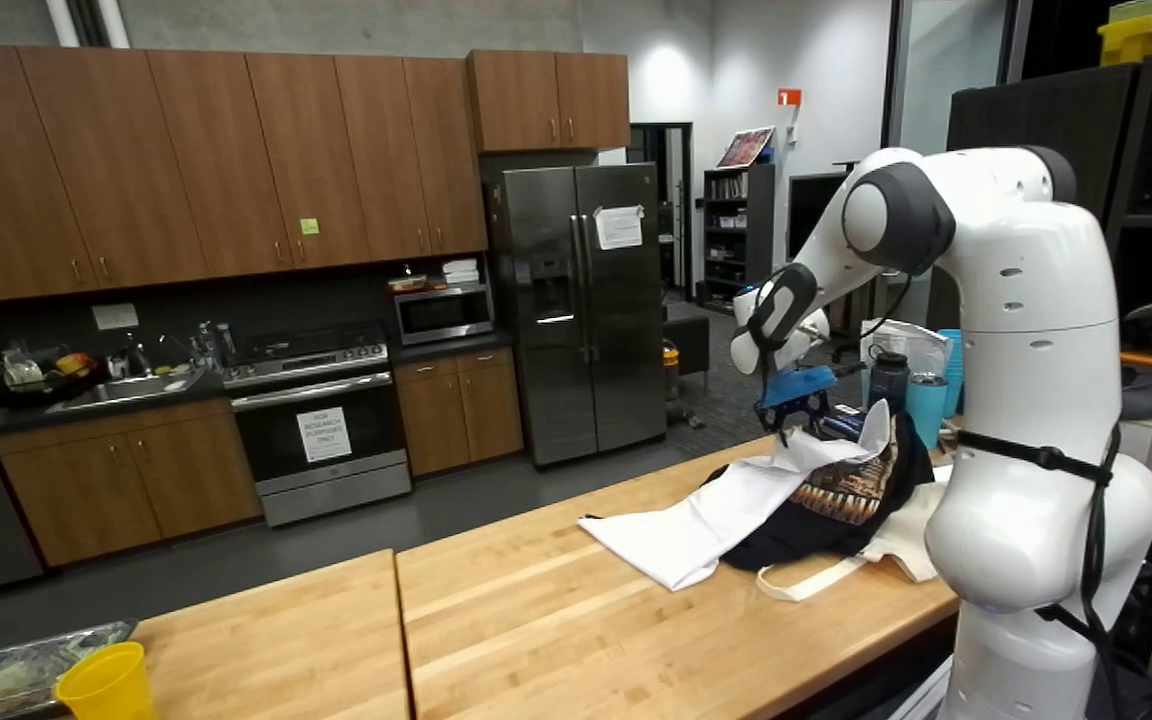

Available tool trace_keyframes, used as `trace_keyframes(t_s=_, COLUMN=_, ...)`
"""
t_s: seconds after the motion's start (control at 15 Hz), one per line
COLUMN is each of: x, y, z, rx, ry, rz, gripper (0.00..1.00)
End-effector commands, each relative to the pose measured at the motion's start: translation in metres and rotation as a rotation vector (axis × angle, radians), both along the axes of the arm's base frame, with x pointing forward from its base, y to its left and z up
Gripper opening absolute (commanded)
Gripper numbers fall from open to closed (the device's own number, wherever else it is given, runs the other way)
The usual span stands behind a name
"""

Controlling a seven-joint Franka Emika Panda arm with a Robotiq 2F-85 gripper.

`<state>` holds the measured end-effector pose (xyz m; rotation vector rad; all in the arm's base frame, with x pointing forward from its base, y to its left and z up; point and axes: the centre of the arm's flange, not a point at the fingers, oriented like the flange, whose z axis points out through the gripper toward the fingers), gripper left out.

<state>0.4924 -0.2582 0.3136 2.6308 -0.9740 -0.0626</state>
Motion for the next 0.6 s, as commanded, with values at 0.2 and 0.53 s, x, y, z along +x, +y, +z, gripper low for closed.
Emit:
trace_keyframes(t_s=0.2, x=-0.030, y=-0.090, z=0.054, rx=-0.045, ry=-0.065, rz=-0.022, gripper=0.21)
trace_keyframes(t_s=0.53, x=-0.045, y=-0.134, z=0.080, rx=-0.029, ry=-0.040, rz=-0.009, gripper=0.00)
